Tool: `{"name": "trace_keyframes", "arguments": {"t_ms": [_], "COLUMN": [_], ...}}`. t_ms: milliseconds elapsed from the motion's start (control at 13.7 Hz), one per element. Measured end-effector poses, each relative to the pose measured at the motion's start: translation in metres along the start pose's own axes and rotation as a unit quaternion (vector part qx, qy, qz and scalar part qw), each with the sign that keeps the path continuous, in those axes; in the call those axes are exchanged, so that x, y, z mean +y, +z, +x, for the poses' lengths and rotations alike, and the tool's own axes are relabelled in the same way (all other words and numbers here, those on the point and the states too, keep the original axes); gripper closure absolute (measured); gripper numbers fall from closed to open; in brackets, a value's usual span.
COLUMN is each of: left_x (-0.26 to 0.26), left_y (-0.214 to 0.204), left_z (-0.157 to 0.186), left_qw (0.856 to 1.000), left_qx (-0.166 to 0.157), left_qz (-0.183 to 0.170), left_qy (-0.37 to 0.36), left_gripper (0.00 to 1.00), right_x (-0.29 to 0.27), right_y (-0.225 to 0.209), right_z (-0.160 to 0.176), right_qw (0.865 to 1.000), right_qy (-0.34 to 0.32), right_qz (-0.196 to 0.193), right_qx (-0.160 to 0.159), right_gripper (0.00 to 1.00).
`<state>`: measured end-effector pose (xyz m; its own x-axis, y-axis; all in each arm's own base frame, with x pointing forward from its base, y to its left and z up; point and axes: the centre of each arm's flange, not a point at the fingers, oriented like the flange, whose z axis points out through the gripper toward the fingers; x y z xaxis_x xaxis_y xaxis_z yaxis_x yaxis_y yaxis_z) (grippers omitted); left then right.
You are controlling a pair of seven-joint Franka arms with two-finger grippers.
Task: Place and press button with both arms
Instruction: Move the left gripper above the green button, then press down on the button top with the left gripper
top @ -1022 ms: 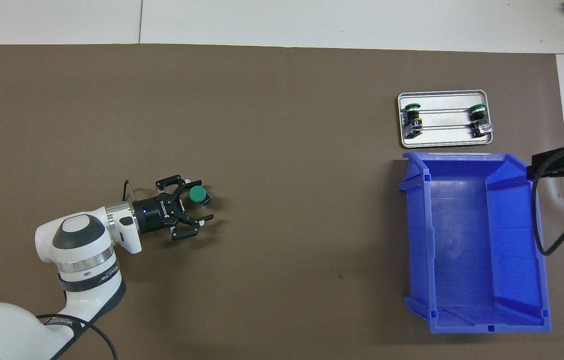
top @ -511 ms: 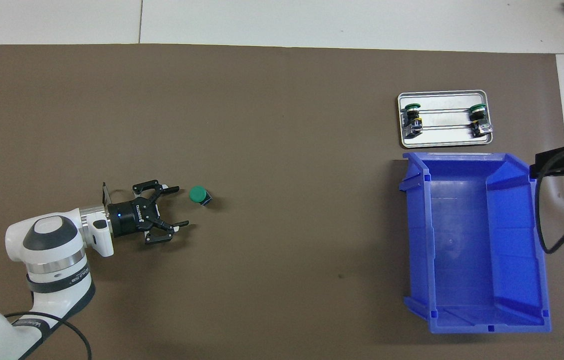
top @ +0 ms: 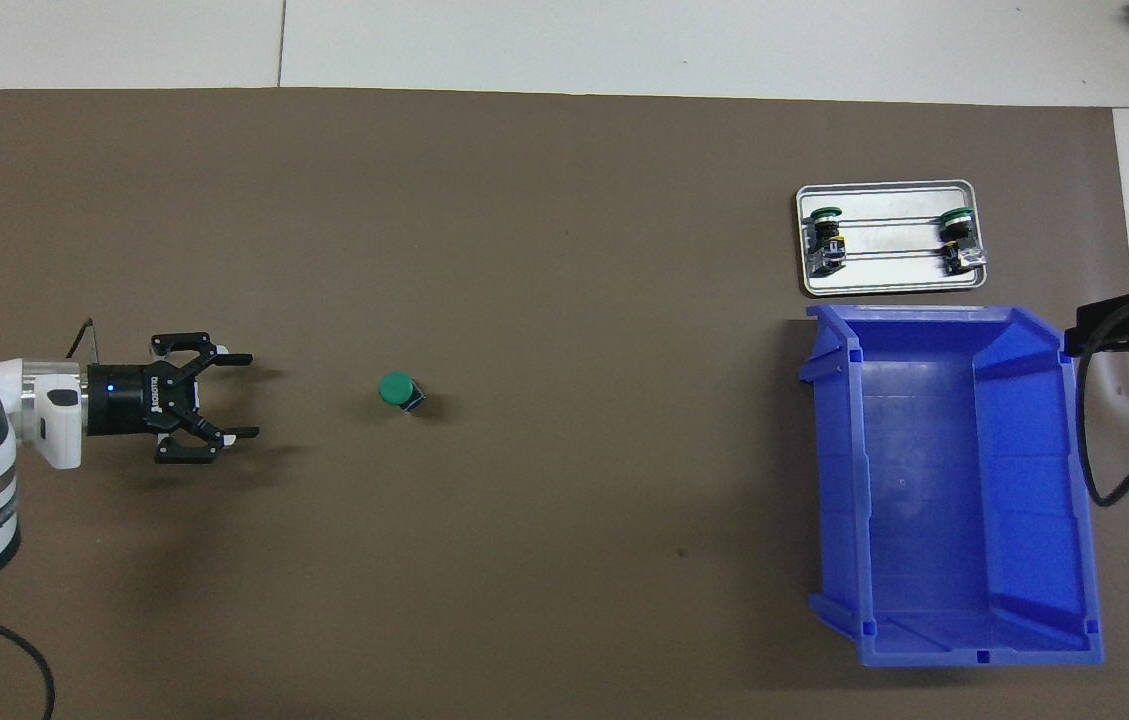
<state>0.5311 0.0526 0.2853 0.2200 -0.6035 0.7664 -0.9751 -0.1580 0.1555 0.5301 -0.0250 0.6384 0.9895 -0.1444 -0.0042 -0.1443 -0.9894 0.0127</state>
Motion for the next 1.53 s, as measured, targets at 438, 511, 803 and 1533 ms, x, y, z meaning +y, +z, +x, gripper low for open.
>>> {"name": "trace_keyframes", "arguments": {"t_ms": [438,511,803,1533], "left_x": [-0.001,0.002,0.015,0.059], "left_y": [-0.078,-0.076,-0.029,0.090], "left_z": [0.123,0.128,0.170,0.271], "left_qw": [0.959,0.941,0.862,0.723], "left_qx": [-0.152,-0.164,-0.217,-0.242], "left_qz": [0.033,0.043,0.077,0.248], "left_qy": [-0.237,-0.294,-0.451,-0.597], "left_gripper": [0.03,0.03,0.39,0.99], "right_x": [-0.006,-0.006,-0.006,-0.006], "right_y": [-0.001,-0.001,-0.001,-0.001], "right_z": [-0.001,-0.001,-0.001,-0.001], "right_qw": [1.000,1.000,1.000,1.000], "right_qy": [-0.006,-0.006,-0.006,-0.006], "right_qz": [0.000,0.000,0.000,0.000], "right_qx": [0.001,0.001,0.001,0.001], "right_gripper": [0.00,0.00,0.00,0.00]}}
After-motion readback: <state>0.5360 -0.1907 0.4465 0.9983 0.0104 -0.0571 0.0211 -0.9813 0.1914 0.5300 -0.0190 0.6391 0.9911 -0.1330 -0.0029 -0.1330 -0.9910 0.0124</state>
